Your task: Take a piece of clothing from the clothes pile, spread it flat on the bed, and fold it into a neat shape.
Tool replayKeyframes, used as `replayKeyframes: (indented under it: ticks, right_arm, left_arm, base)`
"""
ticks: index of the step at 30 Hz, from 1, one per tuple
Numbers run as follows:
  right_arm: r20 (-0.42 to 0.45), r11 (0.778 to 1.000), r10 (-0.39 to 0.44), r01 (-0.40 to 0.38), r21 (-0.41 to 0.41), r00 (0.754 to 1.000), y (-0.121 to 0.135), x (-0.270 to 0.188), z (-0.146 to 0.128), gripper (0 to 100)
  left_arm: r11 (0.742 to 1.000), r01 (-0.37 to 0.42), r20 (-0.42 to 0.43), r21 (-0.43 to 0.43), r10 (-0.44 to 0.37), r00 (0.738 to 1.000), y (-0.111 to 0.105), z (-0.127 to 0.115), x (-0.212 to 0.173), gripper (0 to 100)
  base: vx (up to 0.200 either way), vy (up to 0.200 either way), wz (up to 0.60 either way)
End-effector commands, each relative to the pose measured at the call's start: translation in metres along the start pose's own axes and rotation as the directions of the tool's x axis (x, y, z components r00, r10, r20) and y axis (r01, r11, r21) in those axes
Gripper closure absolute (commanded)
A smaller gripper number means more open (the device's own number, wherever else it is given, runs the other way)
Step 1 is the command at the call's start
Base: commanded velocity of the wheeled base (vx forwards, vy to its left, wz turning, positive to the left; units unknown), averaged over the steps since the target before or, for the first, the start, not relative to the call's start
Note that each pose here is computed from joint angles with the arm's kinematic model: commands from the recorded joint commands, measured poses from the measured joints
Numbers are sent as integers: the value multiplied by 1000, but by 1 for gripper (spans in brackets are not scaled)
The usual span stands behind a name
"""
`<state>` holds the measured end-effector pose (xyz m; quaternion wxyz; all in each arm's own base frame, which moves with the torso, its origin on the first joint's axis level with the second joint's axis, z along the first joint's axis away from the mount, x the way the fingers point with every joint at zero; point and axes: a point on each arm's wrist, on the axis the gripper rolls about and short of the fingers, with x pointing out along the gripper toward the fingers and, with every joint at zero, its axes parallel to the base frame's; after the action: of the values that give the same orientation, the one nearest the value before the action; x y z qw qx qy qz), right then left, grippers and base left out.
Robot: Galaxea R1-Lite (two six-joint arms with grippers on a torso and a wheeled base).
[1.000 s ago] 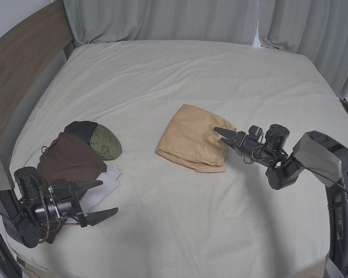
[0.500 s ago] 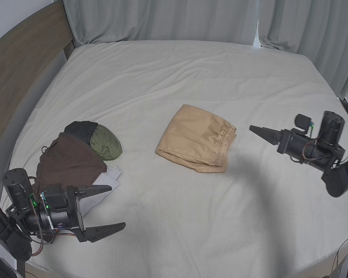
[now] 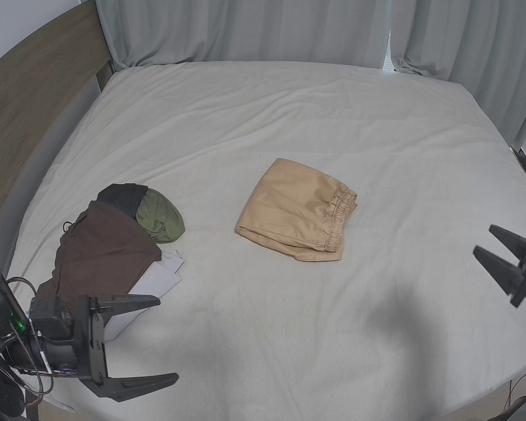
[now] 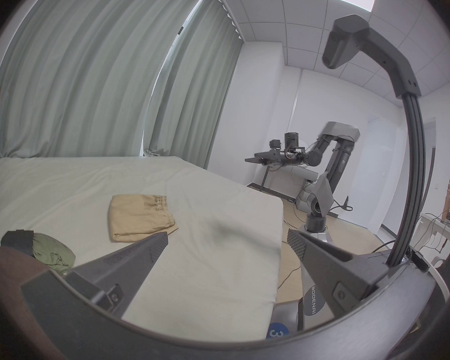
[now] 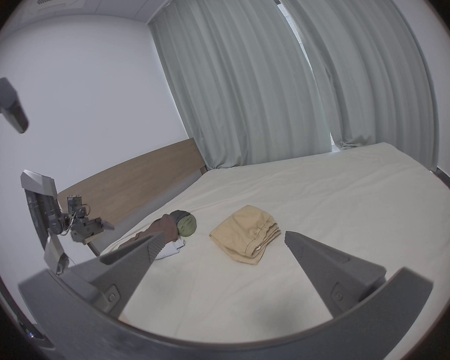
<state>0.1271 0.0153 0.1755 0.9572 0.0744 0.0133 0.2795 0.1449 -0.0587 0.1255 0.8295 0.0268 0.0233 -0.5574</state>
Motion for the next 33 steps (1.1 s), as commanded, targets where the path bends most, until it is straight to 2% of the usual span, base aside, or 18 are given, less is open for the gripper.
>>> replayKeyframes:
  ticks: [1, 3, 7, 9, 10, 11, 12, 14, 16, 18, 20, 21, 24, 25, 26, 29, 30, 33]
  right_arm:
    - [65, 995, 80, -75, -69, 995, 61, -117, -72, 0]
    - [78, 990, 138, -135, -42, 987, 66, -131, -88, 0]
    - [77, 991, 118, -112, -75, 990, 65, -130, -86, 0]
    - [72, 996, 0, 7, -93, 997, 62, -129, -89, 0]
    - [42, 988, -107, 111, -104, 993, 60, -130, -97, 0]
    - [31, 972, -195, 197, -126, 980, 60, -132, -104, 0]
    - [45, 940, -300, 303, -159, 953, 59, -135, -103, 0]
    - [75, 873, -446, 452, -182, 892, 55, -135, -100, 0]
    - [79, 863, -471, 478, -163, 879, 55, -136, -100, 0]
    - [79, 853, -491, 498, -155, 867, 54, -136, -102, 0]
    - [48, 823, -551, 553, -131, 833, 51, -136, -107, 0]
    - [50, 823, -551, 553, -129, 833, 51, -136, -107, 0]
    - [52, 827, -546, 548, -125, 836, 52, -136, -107, 0]
    - [52, 827, -546, 548, -125, 836, 52, -136, -107, 0]
    - [52, 827, -546, 548, -125, 836, 52, -136, -107, 0]
    - [52, 827, -547, 549, -122, 835, 52, -136, -107, 0]
    - [52, 826, -548, 550, -120, 835, 52, -136, -107, 0]
    - [55, 827, -547, 549, -121, 836, 52, -136, -107, 0]
  left_arm:
    - [981, -100, 137, 167, 77, 988, -54, 29, -52, 0]
    - [975, -110, 157, 194, 80, 984, -65, 30, -60, 0]
    - [964, -162, 170, 210, 127, 977, -87, 23, -76, 0]
    - [961, -186, 167, 205, 153, 974, -101, 14, -84, 0]
    - [962, -190, 160, 196, 160, 974, -110, 7, -88, 0]
    - [962, -198, 156, 189, 169, 973, -117, 0, -92, 0]
    - [961, -210, 156, 179, 183, 971, -128, -11, -97, 0]
    - [956, -249, 135, 156, 229, 964, -142, -33, -103, 0]
    - [937, -312, 119, 155, 296, 948, -140, -36, -103, 0]
    - [909, -385, 171, 162, 358, 918, -139, -29, -104, 0]
    - [877, -465, 176, 121, 442, 880, -137, -29, -105, 0]
    - [857, -504, 162, 105, 485, 859, -136, -30, -105, 0]
    - [764, -644, 111, 41, 637, 763, -132, -36, -107, 0]
    - [760, -649, 110, 38, 643, 758, -132, -36, -107, 0]
    - [701, -713, 96, 13, 708, 699, -131, -38, -108, 0]
    - [650, -760, 74, -7, 758, 648, -130, -39, -109, 0]
    - [611, -790, 98, -47, 790, 605, -137, -48, -109, 0]
    - [583, -810, 101, -65, 812, 576, -137, -47, -110, 0]
  base:
    - [0, 0, 0]
    - [0, 0, 0]
    - [0, 0, 0]
    - [0, 0, 0]
    - [0, 0, 0]
    - [0, 0, 0]
    - [0, 0, 0]
    - [0, 0, 0]
    - [0, 0, 0]
    - [0, 0, 0]
    - [0, 0, 0]
    - [0, 0, 0]
    - [0, 0, 0]
    - [0, 0, 0]
    - [0, 0, 0]
    - [0, 0, 0]
    - [0, 0, 0]
    - [0, 0, 0]
